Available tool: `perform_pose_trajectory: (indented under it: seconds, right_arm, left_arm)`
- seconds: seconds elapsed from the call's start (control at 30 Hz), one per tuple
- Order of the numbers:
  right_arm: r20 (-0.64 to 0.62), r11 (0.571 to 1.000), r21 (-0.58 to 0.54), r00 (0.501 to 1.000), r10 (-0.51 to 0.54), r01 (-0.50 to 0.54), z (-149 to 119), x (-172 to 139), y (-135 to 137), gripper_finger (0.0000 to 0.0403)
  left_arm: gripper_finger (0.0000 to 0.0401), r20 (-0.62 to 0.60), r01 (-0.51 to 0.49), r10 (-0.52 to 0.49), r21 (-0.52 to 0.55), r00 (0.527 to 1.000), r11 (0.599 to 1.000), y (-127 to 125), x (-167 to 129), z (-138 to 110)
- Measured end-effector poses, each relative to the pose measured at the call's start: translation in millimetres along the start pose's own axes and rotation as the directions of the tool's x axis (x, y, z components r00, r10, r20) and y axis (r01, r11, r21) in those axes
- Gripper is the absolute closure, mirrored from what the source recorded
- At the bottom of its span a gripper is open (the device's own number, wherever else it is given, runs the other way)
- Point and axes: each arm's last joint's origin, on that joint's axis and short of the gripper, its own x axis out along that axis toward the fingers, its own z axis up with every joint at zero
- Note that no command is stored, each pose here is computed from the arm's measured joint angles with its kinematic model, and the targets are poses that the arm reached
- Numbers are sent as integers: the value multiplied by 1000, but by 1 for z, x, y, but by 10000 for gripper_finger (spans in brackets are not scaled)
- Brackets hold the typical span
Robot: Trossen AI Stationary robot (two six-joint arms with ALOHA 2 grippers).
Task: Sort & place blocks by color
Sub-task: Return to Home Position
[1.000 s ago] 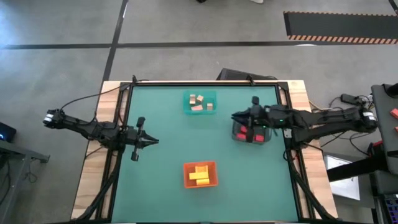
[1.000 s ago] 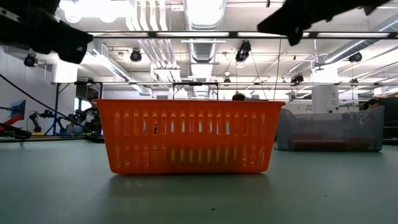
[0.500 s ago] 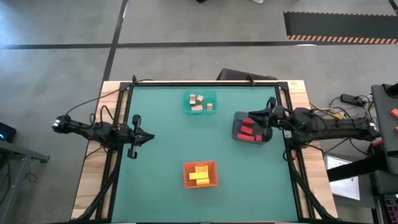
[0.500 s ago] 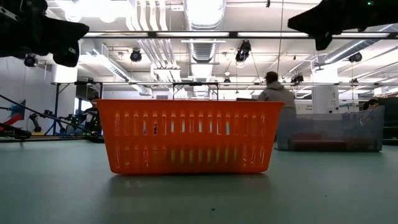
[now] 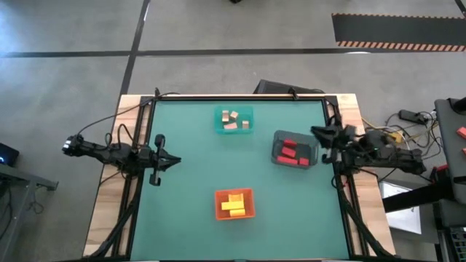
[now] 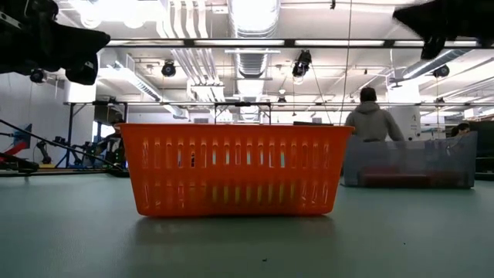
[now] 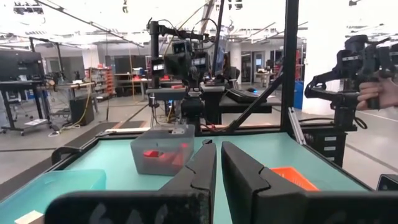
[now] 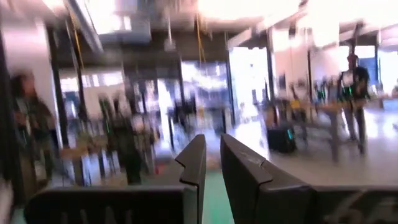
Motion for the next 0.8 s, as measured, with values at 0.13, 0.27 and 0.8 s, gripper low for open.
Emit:
perform_pose_trajectory:
  seconds: [0.13, 0.27, 0.8]
  right_arm:
    - [-13, 999, -37, 1000, -1, 0, -3, 3, 1, 365]
    - [-57, 998, -58, 998, 0, -3, -17, 3, 1, 365]
    - [-128, 994, -96, 991, 32, -45, -59, 0, 1, 365]
  left_arm:
    - [392, 0, 0, 0, 0, 1000, 1000, 0, 0, 0]
    - [392, -6, 0, 0, 2, 1000, 1000, 0, 0, -1]
    - [392, -35, 3, -3, 9, 999, 1000, 0, 1, -4]
